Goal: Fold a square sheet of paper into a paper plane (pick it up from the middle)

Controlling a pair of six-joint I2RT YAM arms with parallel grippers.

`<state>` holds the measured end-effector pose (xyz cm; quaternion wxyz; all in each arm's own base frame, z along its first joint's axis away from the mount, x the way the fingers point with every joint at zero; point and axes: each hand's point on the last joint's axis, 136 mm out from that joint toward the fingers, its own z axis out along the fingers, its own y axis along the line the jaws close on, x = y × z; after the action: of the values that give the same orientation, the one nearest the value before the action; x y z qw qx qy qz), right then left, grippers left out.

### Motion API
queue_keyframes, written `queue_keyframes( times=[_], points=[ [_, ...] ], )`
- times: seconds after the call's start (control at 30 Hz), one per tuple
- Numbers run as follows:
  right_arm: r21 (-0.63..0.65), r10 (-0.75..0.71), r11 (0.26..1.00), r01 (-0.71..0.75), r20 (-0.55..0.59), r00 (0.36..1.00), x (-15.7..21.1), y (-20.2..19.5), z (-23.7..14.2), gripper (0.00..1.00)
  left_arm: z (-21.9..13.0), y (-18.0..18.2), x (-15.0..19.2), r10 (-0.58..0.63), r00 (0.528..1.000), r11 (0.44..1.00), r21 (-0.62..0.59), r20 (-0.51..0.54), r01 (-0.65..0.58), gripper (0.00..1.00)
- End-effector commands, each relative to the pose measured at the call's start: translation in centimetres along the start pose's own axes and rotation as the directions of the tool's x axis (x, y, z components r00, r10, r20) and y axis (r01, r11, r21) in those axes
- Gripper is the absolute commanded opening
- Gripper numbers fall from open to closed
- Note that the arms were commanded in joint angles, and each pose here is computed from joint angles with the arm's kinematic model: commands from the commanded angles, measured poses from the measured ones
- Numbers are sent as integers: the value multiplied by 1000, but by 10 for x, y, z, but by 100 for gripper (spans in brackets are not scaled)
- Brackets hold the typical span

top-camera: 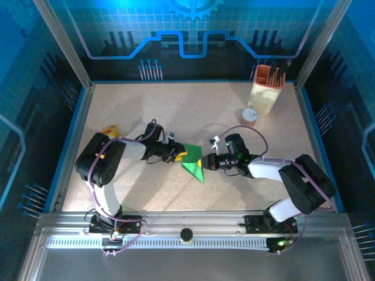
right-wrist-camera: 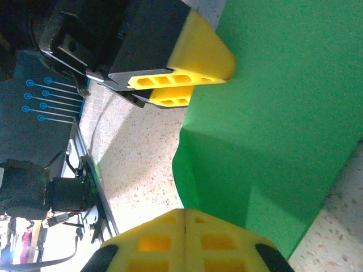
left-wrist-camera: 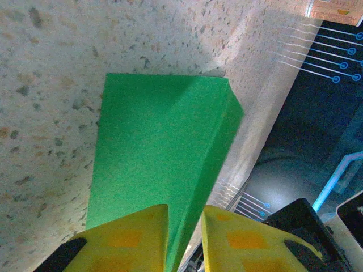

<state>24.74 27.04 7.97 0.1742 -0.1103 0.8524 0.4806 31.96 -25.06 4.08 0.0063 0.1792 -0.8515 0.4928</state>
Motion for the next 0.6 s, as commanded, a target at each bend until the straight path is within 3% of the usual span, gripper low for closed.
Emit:
queue_keyframes(
  times=[0.0,0.3,0.43,0.57],
  points=[
    [-5,2,1000,-2,14,1000,-1,-1,-6,7,0,-4,2,17,1000,1000,16,0,-17,22],
    [27,9,1000,-9,16,1000,-1,-7,-8,12,-1,-9,1,36,999,999,36,12,-37,8],
    [75,-14,997,11,38,999,-4,-9,-15,19,-10,-9,-1,42,996,999,16,80,-43,3],
    [193,-94,978,73,100,991,-14,-8,-39,36,-24,-6,-3,27,981,1000,-8,191,-26,2]
  ],
)
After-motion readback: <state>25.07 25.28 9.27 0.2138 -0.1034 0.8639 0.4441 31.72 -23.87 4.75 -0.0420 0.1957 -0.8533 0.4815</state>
